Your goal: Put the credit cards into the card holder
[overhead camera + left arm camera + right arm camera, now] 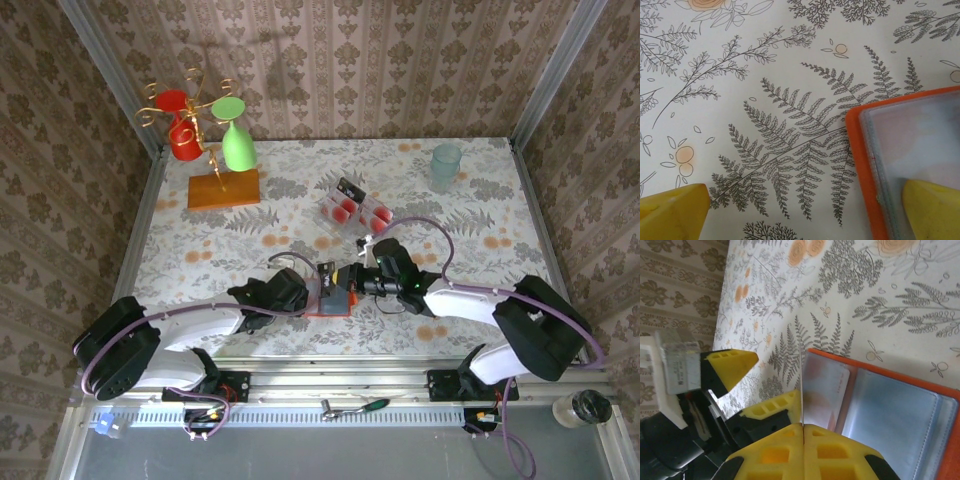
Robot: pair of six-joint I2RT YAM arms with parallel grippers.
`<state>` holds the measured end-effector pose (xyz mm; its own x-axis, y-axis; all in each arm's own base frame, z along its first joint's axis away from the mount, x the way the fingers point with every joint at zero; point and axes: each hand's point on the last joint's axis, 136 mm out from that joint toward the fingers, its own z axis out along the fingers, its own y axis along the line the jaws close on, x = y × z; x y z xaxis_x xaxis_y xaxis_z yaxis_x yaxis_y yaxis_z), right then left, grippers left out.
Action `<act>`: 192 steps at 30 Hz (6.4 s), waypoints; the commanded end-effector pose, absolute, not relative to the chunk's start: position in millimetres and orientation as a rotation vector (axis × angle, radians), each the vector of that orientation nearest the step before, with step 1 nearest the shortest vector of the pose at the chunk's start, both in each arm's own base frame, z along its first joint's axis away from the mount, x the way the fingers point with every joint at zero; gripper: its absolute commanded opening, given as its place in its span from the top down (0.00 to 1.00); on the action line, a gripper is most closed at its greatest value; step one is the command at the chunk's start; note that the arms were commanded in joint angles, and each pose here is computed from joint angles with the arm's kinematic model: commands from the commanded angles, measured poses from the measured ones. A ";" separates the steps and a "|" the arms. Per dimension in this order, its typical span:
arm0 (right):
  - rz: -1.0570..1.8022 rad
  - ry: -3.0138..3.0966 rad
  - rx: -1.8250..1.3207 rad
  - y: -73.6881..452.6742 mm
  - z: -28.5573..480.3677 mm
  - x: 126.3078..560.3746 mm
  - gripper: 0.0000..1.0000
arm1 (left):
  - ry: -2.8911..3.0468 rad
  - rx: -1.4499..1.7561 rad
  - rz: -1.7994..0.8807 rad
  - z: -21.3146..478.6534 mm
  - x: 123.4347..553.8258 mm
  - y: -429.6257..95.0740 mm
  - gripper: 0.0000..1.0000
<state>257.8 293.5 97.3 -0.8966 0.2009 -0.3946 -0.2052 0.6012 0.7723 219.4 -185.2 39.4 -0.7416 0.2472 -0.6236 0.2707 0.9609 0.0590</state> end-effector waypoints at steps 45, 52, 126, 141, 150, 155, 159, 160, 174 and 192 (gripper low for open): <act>1.165 2.409 0.082 300.4 46.9 255.9 1.00 | 2.463 0.299 0.027 22.7 204.7 -165.6 0.00; 1.131 2.407 0.077 293.9 51.8 254.6 1.00 | 2.426 0.304 0.001 40.4 209.0 -170.0 0.00; 1.127 2.423 0.083 275.5 41.9 255.4 1.00 | 2.467 0.342 -0.012 20.2 198.6 -182.8 0.00; 1.210 2.444 0.019 288.1 38.4 247.4 1.00 | 2.469 0.344 -0.010 19.2 198.8 -184.1 0.00; 1.162 2.457 0.036 277.9 37.2 243.7 1.00 | 2.468 0.345 -0.013 19.0 199.6 -185.9 0.00; 1.150 2.493 0.015 276.8 32.8 238.5 1.00 | 2.469 0.347 -0.011 18.4 199.6 -185.9 0.00; 1.153 2.516 0.010 276.9 28.7 234.9 1.00 | 2.469 0.346 -0.013 18.5 199.5 -186.3 0.00; 1.152 2.522 0.012 276.4 27.2 233.8 1.00 | 2.469 0.345 -0.013 18.5 199.7 -186.1 0.00; 1.136 2.557 0.012 271.7 24.7 226.9 1.00 | 2.470 0.344 -0.012 18.2 199.7 -186.0 0.00; 1.155 2.662 -0.017 285.6 12.8 225.8 1.00 | 2.475 0.344 -0.012 16.4 199.3 -186.6 0.00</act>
